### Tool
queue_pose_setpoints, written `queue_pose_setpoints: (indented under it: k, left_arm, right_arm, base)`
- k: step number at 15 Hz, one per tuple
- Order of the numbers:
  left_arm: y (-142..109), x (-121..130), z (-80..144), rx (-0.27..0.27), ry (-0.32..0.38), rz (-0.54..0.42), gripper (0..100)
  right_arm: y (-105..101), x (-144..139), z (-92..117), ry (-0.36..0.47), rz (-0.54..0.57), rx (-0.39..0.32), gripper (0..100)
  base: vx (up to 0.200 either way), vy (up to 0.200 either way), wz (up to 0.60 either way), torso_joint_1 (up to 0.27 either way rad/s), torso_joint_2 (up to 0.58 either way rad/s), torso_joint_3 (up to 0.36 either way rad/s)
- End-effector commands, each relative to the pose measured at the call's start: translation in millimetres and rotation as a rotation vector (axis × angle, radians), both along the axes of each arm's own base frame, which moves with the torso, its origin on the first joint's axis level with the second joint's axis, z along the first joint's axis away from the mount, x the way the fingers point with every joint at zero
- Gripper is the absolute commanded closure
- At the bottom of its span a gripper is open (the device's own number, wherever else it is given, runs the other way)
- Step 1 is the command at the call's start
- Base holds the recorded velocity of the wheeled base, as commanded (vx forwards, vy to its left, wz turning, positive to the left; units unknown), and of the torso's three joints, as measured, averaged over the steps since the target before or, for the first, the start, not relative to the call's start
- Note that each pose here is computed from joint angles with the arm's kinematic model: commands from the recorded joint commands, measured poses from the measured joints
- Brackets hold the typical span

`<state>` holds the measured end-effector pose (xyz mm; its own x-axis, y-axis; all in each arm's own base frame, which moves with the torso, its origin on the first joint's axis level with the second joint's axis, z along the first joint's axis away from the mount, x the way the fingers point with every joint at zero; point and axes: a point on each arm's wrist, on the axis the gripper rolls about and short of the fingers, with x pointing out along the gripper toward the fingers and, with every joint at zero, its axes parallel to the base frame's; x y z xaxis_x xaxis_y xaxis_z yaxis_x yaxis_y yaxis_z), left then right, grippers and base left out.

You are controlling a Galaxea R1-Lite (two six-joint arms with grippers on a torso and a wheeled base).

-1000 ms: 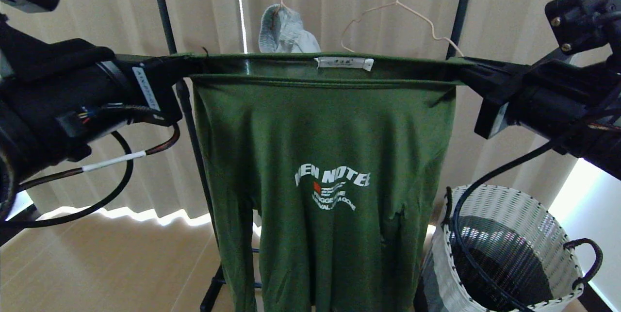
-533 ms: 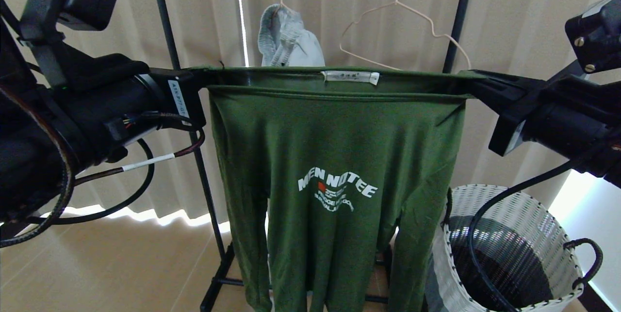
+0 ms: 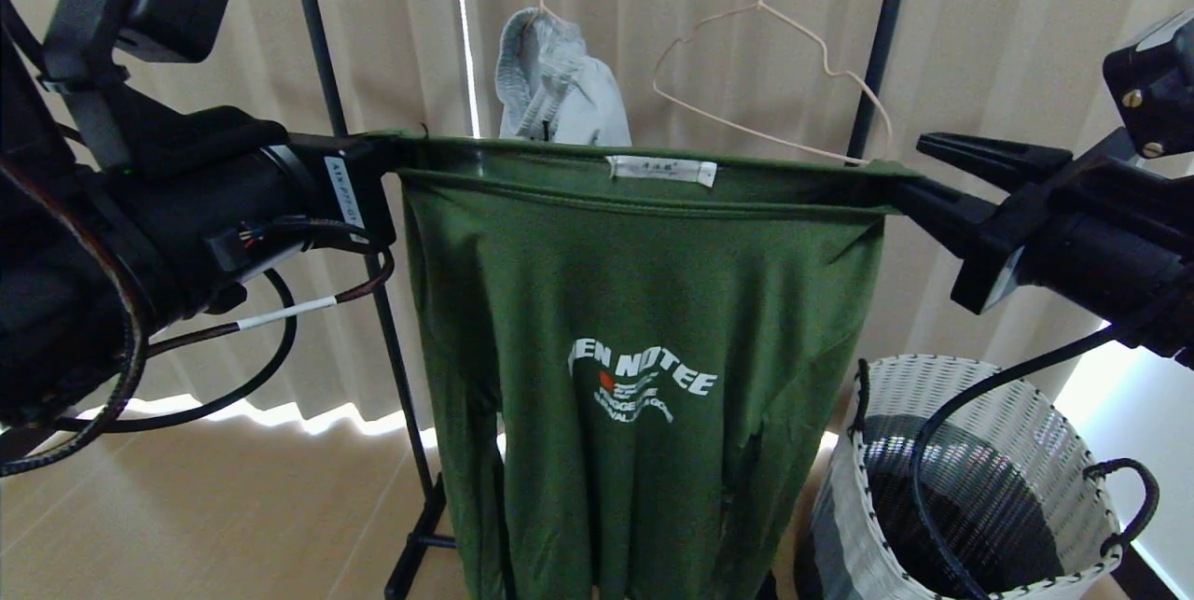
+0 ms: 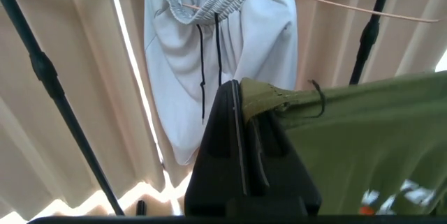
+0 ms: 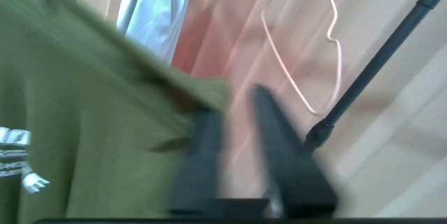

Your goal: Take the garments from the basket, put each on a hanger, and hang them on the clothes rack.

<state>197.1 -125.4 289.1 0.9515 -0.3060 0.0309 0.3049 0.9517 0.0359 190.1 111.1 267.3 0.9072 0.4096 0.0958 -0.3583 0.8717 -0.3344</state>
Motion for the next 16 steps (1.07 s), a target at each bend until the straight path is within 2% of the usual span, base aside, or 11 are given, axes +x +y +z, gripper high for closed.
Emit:
queue_pose_setpoints:
  k: [1,5,7,11,16]
  left_arm:
    - [0,0,0,-0.001,-0.001,-0.002,100]
    - [13,8,-1,0.004,0.002,0.072,100]
    - [18,10,-1,0.003,0.002,0.117,100]
    - [24,13,-6,0.008,0.019,0.155,100]
    - [41,24,-7,0.001,0.015,0.261,100]
  right_arm:
    - [0,-1,-1,0.002,0.005,-0.002,0]
    - [0,-10,-9,-0.066,0.236,0.014,0]
    - [-1,-15,-11,-0.079,0.301,0.011,0]
    - [-1,-15,-11,-0.079,0.316,0.010,0]
    - [-1,-17,-11,-0.082,0.355,0.009,0]
  base:
    - [0.000,0.000,0.00,0.000,0.00,0.000]
    - [0.000,0.000,0.00,0.000,0.00,0.000]
    - [0.000,0.000,0.00,0.000,0.00,0.000]
    - [0.000,0.000,0.00,0.000,0.00,0.000]
    - [0.000,0.000,0.00,0.000,0.00,0.000]
